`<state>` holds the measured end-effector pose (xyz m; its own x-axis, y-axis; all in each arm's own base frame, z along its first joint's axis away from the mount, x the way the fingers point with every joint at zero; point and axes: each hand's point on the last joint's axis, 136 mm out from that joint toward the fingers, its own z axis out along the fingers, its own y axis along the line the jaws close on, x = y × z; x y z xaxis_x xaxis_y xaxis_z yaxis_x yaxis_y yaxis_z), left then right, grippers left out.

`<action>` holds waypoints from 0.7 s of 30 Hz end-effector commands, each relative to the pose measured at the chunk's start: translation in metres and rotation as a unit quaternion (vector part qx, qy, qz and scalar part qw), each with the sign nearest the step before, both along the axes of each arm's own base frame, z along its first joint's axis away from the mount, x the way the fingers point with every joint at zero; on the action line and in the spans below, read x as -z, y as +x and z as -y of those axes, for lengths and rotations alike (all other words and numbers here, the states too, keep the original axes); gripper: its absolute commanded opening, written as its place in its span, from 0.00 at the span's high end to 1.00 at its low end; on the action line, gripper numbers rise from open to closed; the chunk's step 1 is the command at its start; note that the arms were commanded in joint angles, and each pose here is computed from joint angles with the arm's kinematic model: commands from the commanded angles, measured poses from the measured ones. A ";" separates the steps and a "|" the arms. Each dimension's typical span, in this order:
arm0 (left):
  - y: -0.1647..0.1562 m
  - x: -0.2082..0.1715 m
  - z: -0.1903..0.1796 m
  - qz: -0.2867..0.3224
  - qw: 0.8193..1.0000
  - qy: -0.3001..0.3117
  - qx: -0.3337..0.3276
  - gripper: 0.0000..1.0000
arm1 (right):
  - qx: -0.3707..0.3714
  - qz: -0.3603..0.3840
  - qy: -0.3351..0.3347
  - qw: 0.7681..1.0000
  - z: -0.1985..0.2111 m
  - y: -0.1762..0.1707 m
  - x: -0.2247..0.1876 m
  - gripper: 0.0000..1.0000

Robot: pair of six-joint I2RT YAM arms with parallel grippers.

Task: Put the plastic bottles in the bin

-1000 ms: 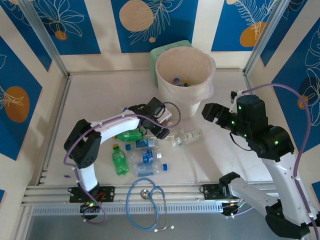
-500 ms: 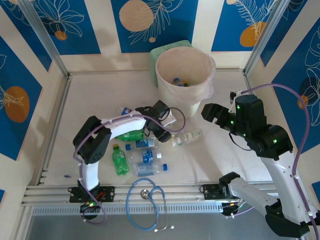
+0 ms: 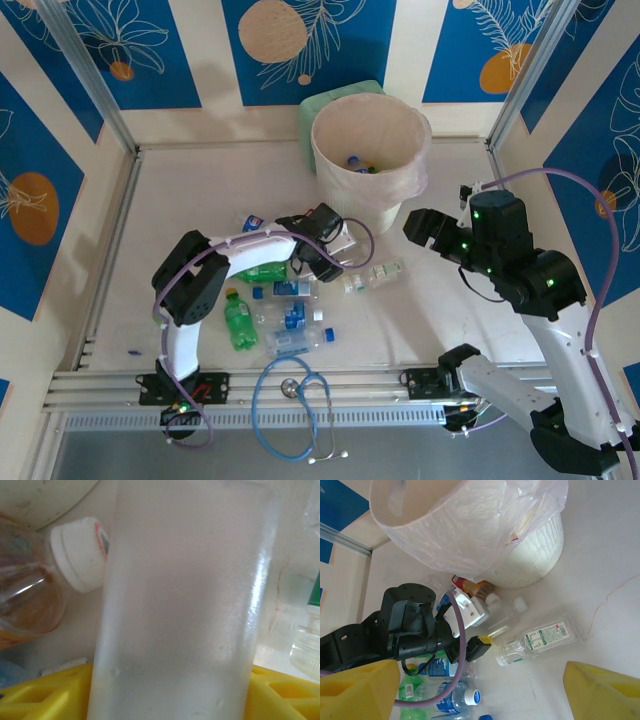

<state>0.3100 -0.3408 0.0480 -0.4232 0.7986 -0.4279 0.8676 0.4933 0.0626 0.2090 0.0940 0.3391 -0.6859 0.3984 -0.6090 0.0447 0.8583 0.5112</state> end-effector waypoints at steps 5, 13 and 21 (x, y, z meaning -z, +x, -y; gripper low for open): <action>-0.006 -0.007 0.006 0.017 1.000 -0.006 0.022 0.42 | 0.008 0.009 0.008 1.000 0.005 -0.007 -0.004 0.16; -0.012 -0.040 0.010 0.061 0.996 -0.022 0.054 0.51 | 0.011 0.012 0.005 1.000 0.007 -0.007 -0.005 0.16; -0.029 -0.069 0.009 0.099 0.990 -0.023 0.094 0.52 | 0.020 0.020 0.011 1.000 0.010 -0.009 -0.008 0.16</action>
<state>0.2910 -0.3499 0.0995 -0.2438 0.8205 -0.5170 0.9074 0.3812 0.1770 0.2018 0.0899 0.3445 -0.6684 0.4124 -0.6190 0.0392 0.8506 0.5244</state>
